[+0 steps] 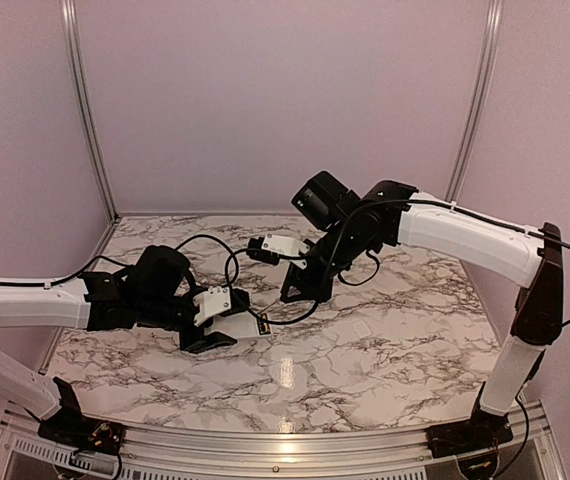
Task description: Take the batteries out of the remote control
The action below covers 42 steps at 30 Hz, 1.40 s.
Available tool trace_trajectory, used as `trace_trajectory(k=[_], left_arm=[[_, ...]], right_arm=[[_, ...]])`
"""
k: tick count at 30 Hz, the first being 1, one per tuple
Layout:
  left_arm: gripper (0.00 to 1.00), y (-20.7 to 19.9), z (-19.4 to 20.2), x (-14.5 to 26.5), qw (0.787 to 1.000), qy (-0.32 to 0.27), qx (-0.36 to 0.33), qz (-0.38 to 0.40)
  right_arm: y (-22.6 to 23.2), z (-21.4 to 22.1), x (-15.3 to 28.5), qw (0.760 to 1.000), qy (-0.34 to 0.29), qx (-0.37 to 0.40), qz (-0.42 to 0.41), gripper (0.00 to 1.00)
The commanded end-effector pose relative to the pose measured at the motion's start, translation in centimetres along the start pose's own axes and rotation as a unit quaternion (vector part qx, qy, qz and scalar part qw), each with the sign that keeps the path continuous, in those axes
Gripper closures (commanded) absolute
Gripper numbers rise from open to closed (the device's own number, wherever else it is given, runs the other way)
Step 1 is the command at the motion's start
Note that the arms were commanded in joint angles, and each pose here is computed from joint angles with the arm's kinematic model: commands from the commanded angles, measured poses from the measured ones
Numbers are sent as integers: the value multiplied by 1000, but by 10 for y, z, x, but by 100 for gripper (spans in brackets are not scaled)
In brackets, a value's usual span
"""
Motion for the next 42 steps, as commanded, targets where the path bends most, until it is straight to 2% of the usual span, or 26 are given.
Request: trace_trajectory(k=[1,8,22,42], left_arm=[[100,4,-13,9,1000,-22,-7,-8],[100,5,-14,10,1000,-26,-7,-11],[100,4,-15,12,1000,-30,-3,-8],[100,3,-12,7,1000,-25,-1,-5]], right_arm=[[-6,-4,1,999,11,-8,36,100],[-5,-1,-1,999,16,-13,31,100],[2,-15,4,1000,-24,-4,-4,100],[7,-11,7,1000,-20,6,-20,100]])
Point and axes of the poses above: each gripper's point midway between its finger pads, its own x axis back along the fingers, its own y axis along the line the jaws close on, z = x × y, the point moved 7 cm from there along x, back along the fingers, and after that the axes turned 9 degrees about -x, right-handed, at the moved point
